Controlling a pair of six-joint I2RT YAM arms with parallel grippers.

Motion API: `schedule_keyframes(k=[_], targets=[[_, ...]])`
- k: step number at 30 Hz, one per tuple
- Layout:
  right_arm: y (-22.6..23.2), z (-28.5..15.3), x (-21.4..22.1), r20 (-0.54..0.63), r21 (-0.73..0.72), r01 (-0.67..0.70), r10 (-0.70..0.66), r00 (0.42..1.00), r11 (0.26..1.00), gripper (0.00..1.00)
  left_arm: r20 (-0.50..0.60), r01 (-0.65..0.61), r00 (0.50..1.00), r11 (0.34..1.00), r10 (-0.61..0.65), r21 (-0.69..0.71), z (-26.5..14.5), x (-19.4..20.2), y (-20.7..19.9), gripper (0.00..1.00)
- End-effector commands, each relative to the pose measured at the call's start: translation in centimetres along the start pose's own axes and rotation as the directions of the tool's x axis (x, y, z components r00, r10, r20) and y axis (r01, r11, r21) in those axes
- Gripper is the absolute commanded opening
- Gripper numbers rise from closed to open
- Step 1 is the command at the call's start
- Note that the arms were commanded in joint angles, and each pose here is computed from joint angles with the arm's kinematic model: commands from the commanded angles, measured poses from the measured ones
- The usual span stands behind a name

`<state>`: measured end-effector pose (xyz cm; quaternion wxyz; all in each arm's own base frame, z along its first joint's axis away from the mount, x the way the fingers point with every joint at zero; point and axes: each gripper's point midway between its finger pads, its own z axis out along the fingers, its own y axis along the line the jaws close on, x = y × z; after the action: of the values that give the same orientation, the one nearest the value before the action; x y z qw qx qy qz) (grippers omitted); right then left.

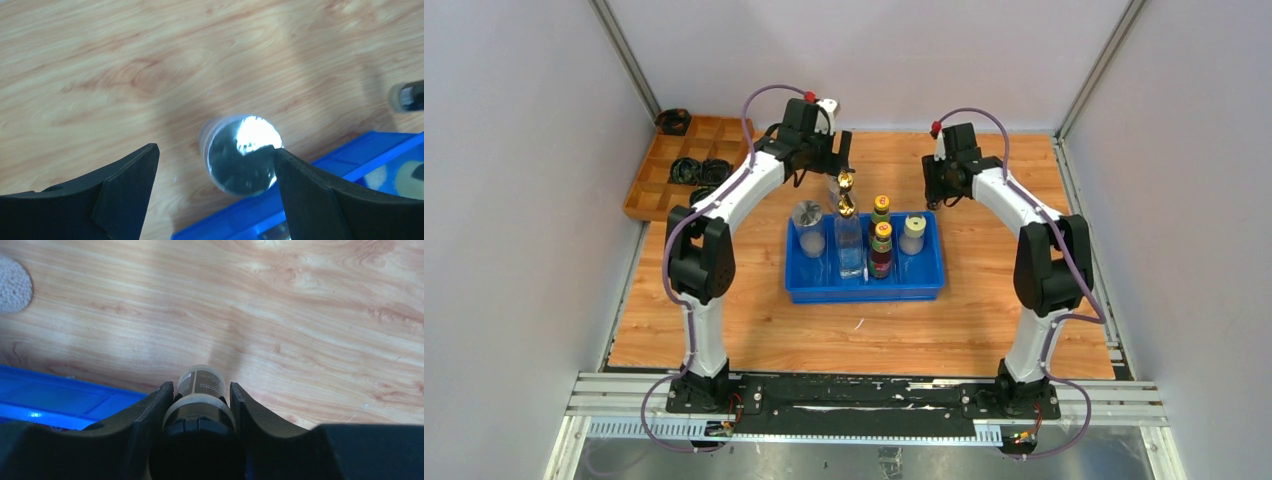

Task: Organize the condiment bottles
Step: Pick up the bottle from the center of the board.

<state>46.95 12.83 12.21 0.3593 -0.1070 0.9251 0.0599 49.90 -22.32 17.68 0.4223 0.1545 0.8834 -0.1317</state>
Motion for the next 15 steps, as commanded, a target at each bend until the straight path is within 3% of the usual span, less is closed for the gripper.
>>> schedule_keyframes(k=[1,15], targets=[[-0.9,-1.3,1.3,-0.021,0.011,-0.031,0.031,0.999,0.999,0.36,0.007,-0.004,1.0,0.998,0.004,0.067,1.8,-0.7,-0.8,0.9],[-2.4,-3.6,3.9,-0.041,0.029,-0.077,0.078,0.996,0.997,0.36,-0.084,0.036,0.996,0.998,-0.031,0.059,4.8,2.8,-0.6,0.85]])
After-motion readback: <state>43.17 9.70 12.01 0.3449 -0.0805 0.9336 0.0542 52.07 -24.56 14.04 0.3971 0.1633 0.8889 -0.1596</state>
